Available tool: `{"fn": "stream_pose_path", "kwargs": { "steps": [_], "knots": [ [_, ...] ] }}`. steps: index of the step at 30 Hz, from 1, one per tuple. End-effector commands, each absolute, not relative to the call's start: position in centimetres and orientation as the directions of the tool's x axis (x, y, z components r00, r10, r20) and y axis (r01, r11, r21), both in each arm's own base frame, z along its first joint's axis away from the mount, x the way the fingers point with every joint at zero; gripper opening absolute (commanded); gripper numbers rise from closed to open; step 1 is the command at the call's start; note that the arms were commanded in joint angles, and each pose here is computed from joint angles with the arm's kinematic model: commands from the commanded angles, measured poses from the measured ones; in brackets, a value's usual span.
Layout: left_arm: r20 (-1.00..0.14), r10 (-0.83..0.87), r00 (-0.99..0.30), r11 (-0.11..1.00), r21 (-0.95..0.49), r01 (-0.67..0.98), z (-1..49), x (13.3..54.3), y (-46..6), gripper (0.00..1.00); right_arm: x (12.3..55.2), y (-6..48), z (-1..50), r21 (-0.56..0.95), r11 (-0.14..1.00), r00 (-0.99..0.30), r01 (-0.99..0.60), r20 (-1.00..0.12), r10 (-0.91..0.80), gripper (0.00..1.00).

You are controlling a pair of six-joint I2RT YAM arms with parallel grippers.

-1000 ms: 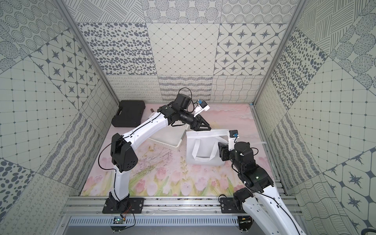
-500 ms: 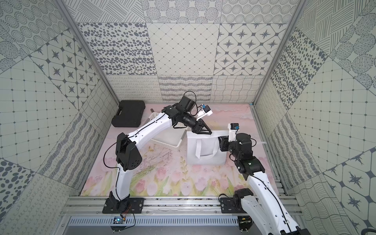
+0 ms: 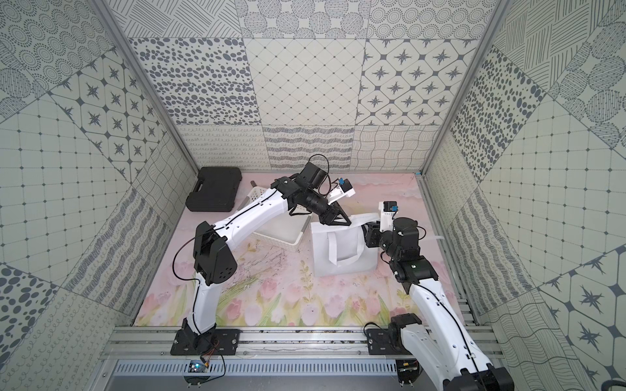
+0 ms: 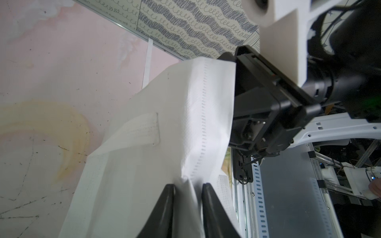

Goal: Place the ice pack in the delivery bag
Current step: Close the delivery bag at the center of the board, then seal the delivery bag at the center of the board.

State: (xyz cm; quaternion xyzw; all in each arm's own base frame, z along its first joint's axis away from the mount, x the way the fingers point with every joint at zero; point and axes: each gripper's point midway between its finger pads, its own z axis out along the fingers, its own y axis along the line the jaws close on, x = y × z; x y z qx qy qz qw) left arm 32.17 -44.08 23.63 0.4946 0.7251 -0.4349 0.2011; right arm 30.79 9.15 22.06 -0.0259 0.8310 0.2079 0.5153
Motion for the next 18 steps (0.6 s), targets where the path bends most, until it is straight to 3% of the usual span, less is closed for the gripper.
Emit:
{"fn": "stream_pose_path", "kwargs": {
  "steps": [1, 6, 9, 18],
  "knots": [
    [-0.659, 0.631, -0.409, 0.188, -0.381, 0.905, 21.1, 31.5, -42.7, 0.21, 31.1, 8.9, 23.4, 0.325, 0.909, -0.407, -0.262, -0.891, 0.201, 0.41],
    [-0.653, 0.638, -0.409, 0.188, -0.383, 0.905, 20.7, 31.3, -42.8, 0.16, 30.6, 8.5, 23.6, 0.346, 0.911, -0.425, -0.224, -0.876, 0.228, 0.47],
    [-0.651, 0.64, -0.408, 0.182, -0.388, 0.904, 20.6, 31.1, -42.7, 0.12, 29.7, 7.4, 23.7, 0.358, 0.92, -0.436, -0.159, -0.861, 0.26, 0.62],
    [-0.655, 0.641, -0.401, 0.177, -0.382, 0.907, 20.7, 30.9, -42.6, 0.08, 26.7, 8.5, 25.1, 0.454, 0.869, -0.486, -0.196, -0.815, 0.316, 0.73]
  ]
}}
